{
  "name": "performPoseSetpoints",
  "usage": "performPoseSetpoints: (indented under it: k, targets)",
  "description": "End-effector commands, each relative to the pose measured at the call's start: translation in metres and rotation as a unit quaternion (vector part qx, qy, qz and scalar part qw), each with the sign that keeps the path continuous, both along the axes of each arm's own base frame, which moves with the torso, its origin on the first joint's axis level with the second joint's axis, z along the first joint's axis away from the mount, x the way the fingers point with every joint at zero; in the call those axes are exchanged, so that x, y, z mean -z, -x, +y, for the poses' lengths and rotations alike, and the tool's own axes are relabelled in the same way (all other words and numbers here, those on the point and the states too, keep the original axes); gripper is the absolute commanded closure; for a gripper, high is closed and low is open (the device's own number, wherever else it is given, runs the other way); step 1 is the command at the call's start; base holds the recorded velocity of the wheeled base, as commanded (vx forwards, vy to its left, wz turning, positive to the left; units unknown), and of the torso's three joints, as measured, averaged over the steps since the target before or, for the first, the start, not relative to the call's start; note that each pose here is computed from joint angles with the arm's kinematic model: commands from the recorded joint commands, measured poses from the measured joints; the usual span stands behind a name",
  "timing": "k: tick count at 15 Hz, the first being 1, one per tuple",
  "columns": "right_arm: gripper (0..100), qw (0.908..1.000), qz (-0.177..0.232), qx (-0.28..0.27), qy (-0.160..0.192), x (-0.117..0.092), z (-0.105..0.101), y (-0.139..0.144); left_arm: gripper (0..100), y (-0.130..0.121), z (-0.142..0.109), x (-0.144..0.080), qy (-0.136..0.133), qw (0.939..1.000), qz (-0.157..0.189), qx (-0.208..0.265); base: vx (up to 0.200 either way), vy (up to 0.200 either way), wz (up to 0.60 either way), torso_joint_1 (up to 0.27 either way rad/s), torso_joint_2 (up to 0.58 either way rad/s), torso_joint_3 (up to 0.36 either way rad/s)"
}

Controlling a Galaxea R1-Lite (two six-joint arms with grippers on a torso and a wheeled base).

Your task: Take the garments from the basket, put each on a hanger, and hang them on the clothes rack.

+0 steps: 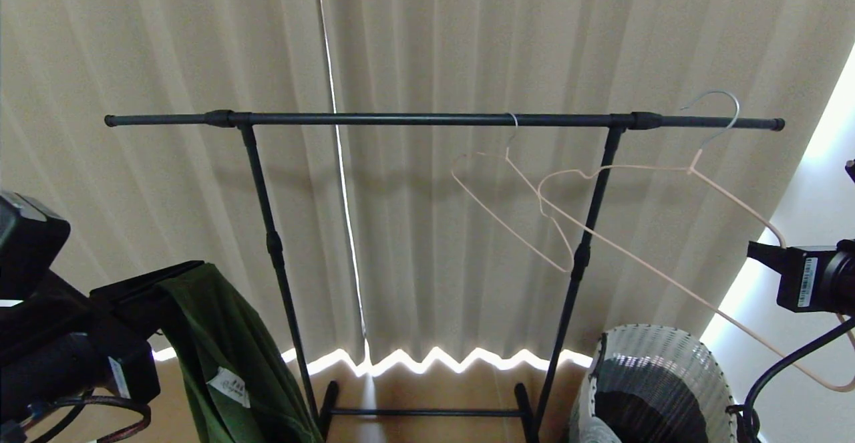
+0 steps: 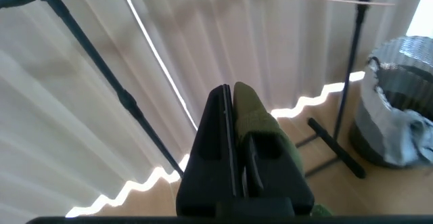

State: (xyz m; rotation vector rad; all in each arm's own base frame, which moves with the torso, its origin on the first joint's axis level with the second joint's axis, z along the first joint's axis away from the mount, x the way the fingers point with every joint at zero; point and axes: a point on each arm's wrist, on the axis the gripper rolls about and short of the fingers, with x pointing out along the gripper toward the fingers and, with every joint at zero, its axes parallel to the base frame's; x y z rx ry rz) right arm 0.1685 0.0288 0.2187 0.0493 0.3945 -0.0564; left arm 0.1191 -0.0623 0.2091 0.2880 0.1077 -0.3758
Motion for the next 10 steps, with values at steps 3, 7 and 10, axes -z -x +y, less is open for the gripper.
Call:
performPoseSetpoints:
  k: [3,7,10]
  targets:
    - [100,1.0,0.001,0.0,0.001,0.001,0.0,0.0,100,0.0,0.0,0.003,-0.001,1.0,0.001,0.001,0.0,0.0,0.0,0.0,0.0,0.0]
    - [100,1.0,-0.002,-0.002,0.008,0.0,-0.001,0.004,100,-0.008,-0.005,0.006,-0.008,0.9998,0.017,0.001,0.0,0.0,0.0,0.0,0.0,0.0]
    - [100,0.9998,-0.009,0.013,0.011,-0.002,-0.005,0.006,100,-0.019,-0.011,0.002,-0.011,0.9997,0.023,-0.005,0.0,0.0,0.0,0.0,0.0,0.0]
